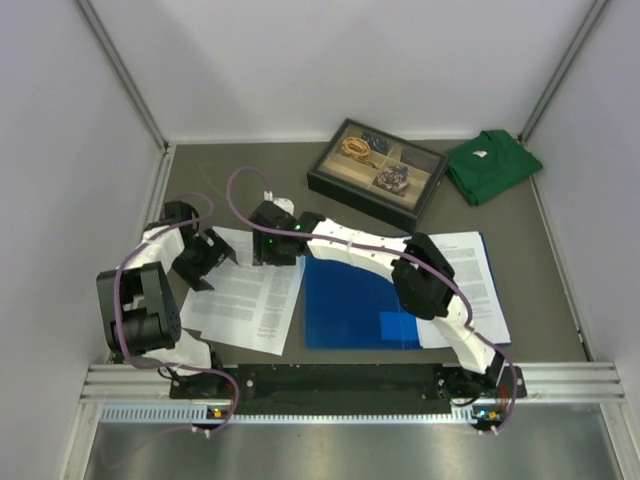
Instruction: Put the files into the folder
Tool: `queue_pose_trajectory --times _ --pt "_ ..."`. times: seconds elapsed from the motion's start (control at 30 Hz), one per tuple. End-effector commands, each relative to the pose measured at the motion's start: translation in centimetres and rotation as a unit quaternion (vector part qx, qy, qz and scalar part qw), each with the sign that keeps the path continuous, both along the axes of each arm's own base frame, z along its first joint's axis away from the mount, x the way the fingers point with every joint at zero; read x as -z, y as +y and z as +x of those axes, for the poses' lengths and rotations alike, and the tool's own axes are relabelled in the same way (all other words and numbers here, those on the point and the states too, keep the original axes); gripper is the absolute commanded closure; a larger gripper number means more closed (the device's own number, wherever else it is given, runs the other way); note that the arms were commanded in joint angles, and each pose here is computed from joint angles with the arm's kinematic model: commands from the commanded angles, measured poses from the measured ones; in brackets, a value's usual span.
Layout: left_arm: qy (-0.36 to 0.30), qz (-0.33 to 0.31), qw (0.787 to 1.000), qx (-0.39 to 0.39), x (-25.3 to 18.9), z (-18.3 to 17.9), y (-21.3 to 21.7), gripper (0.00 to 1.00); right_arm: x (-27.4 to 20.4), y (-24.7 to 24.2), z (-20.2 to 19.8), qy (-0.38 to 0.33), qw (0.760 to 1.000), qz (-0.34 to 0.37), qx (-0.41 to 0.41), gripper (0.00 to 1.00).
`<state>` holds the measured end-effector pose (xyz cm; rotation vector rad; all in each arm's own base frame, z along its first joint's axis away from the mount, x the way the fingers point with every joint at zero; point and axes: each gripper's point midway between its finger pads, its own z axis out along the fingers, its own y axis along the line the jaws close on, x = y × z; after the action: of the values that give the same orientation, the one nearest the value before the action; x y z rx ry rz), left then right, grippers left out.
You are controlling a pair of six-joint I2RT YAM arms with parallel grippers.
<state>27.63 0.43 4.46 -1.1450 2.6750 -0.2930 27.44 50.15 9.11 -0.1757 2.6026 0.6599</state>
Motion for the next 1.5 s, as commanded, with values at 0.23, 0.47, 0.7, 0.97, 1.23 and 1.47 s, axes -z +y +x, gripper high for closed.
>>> queue_pose_trajectory --times 0.23,0.47,0.7,0.97,1.23,1.47 --pt "0.044 -0.046 0.997 -0.047 2.1 -0.7 -0.5 0.08 1.9 1.5 -1.1 0.005 0.997 -0.009 0.082 0.46" --pt "0.056 -0.061 0.994 -0.067 3.1 -1.3 -1.0 0.10 4.2 1.3 -1.4 0.016 0.995 -0.021 0.094 0.46" --pt "0.073 -0.078 0.992 -0.067 4.0 -2.1 -1.7 0.11 7.7 2.2 -2.5 0.060 0.994 -0.012 0.095 0.42" --pt "0.089 -0.088 0.990 -0.063 4.7 -2.6 -1.7 0.11 8.9 4.4 -3.6 0.067 0.994 0.058 0.070 0.36" --pt "0.094 -0.098 0.989 -0.062 4.9 -2.9 -1.8 0.13 6.5 2.4 -2.7 0.015 0.997 0.050 0.061 0.25" --pt "0.055 -0.087 0.993 -0.050 2.9 -1.3 -1.3 0.16 5.6 -2.7 0.0 -0.057 0.993 -0.090 0.056 0.19"
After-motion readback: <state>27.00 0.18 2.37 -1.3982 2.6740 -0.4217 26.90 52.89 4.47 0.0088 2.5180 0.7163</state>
